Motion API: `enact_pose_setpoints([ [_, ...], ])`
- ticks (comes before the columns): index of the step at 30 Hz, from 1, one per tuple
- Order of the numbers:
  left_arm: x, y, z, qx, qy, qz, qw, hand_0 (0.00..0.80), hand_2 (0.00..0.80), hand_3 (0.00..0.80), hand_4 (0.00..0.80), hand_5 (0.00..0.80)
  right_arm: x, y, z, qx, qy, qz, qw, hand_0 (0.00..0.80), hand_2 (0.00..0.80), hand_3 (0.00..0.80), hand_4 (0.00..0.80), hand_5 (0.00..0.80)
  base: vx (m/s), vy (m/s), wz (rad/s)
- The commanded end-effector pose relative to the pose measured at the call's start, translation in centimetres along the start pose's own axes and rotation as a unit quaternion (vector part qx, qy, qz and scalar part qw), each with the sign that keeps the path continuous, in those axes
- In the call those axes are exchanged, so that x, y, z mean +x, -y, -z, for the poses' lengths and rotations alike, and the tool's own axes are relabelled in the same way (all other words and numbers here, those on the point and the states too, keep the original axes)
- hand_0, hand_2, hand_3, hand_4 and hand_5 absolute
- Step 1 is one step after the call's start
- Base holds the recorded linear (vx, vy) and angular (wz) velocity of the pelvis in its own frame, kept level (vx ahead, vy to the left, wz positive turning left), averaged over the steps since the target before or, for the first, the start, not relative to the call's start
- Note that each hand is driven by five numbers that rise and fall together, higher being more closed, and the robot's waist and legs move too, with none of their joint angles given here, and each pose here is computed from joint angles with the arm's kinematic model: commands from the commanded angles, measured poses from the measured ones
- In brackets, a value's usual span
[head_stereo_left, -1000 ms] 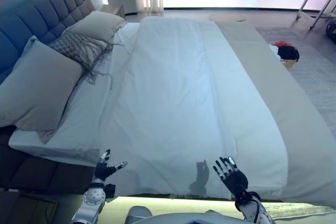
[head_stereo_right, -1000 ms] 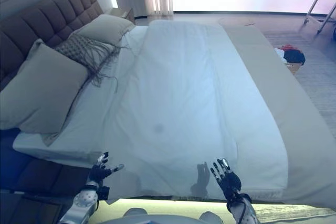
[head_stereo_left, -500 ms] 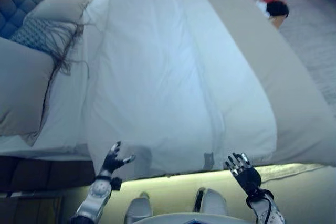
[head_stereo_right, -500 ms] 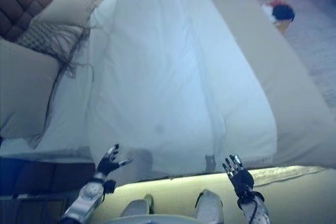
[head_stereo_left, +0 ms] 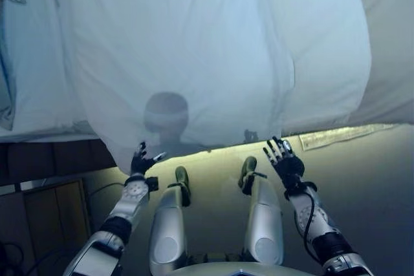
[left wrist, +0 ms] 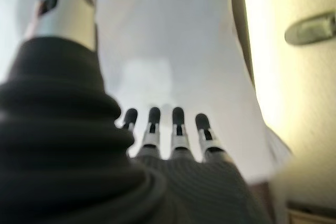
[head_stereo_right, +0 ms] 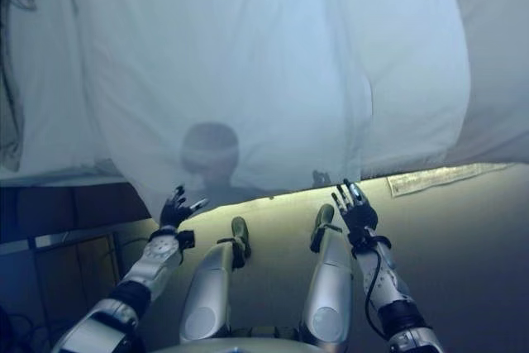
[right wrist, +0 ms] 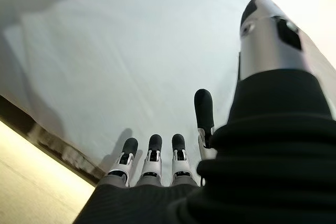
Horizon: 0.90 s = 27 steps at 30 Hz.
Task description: Make the bed neatly
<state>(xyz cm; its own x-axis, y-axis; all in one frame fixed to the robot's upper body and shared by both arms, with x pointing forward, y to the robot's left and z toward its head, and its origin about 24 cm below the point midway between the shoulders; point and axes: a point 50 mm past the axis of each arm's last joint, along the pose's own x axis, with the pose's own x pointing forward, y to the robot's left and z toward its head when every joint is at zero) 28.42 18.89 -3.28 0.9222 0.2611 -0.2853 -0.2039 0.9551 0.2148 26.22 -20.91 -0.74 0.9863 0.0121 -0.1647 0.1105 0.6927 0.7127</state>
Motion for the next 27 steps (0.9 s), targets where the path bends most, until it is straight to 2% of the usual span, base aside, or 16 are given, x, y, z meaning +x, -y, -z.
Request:
enact_pose_setpoints([
  [1, 0.5, -0.6, -1.6, 0.050, 0.050, -0.059, 0.996, 0.000, 0.000, 0.000, 0.000, 0.000, 1.0, -2.4, -2.1, -0.002, 0.053, -0.049, 0.997, 0.000, 0.000, 0.000, 0.000, 0.000, -0.111, 0.096, -0.28],
  [5, 0.5, 0.0, -2.3, 0.064, 0.076, -0.070, 0.993, 0.000, 0.000, 0.000, 0.000, 0.000, 1.6, -3.7, -3.2, -0.018, 0.070, -0.076, 0.995, 0.000, 0.000, 0.000, 0.000, 0.000, -0.072, 0.100, -0.09],
  [8, 0.6, 0.0, -3.1, 0.110, 0.107, -0.100, 0.983, 0.000, 0.000, 0.000, 0.000, 0.000, 2.1, -4.9, -4.2, -0.030, 0.088, -0.092, 0.991, 0.000, 0.000, 0.000, 0.000, 0.000, -0.085, 0.067, 0.00],
  [12, 0.6, -0.8, -4.0, 0.246, 0.170, -0.154, 0.942, 0.000, 0.000, 0.000, 0.000, 0.000, 2.4, -6.1, -5.6, -0.045, 0.108, -0.109, 0.987, 0.000, 0.000, 0.000, 0.000, 0.000, -0.037, 0.042, -0.02],
  [15, 0.7, -1.6, -4.2, 0.375, 0.201, -0.169, 0.889, 0.000, 0.000, 0.000, 0.000, 0.000, 2.5, -6.8, -7.1, -0.061, 0.124, -0.122, 0.983, 0.000, 0.000, 0.000, 0.000, 0.000, 0.007, 0.074, -0.01],
  [16, 0.7, -1.7, -4.1, 0.384, 0.201, -0.170, 0.885, 0.000, 0.000, 0.000, 0.000, 0.000, 2.5, -6.9, -7.3, -0.063, 0.126, -0.123, 0.982, 0.000, 0.000, 0.000, 0.000, 0.000, 0.017, 0.115, -0.01],
  [19, 0.5, -3.0, -2.5, 0.435, 0.160, -0.179, 0.868, 0.000, 0.000, 0.000, 0.000, 0.000, 2.6, -7.3, -9.1, -0.087, 0.140, -0.128, 0.978, 0.000, 0.000, 0.000, 0.000, 0.000, 0.017, 0.148, 0.00],
  [23, -0.1, -4.3, 0.7, 0.458, 0.079, -0.161, 0.871, 0.000, 0.000, 0.000, 0.000, 0.000, 2.5, -7.3, -11.0, -0.114, 0.148, -0.126, 0.974, 0.000, 0.000, 0.000, 0.000, 0.000, 0.028, 0.172, -0.02],
  [27, -1.2, -4.3, 3.3, 0.455, 0.031, -0.127, 0.881, 0.000, 0.000, 0.000, 0.000, 0.000, 2.3, -7.1, -12.2, -0.137, 0.146, -0.121, 0.972, 0.000, 0.000, 0.000, 0.000, 0.000, 0.042, 0.163, 0.01],
])
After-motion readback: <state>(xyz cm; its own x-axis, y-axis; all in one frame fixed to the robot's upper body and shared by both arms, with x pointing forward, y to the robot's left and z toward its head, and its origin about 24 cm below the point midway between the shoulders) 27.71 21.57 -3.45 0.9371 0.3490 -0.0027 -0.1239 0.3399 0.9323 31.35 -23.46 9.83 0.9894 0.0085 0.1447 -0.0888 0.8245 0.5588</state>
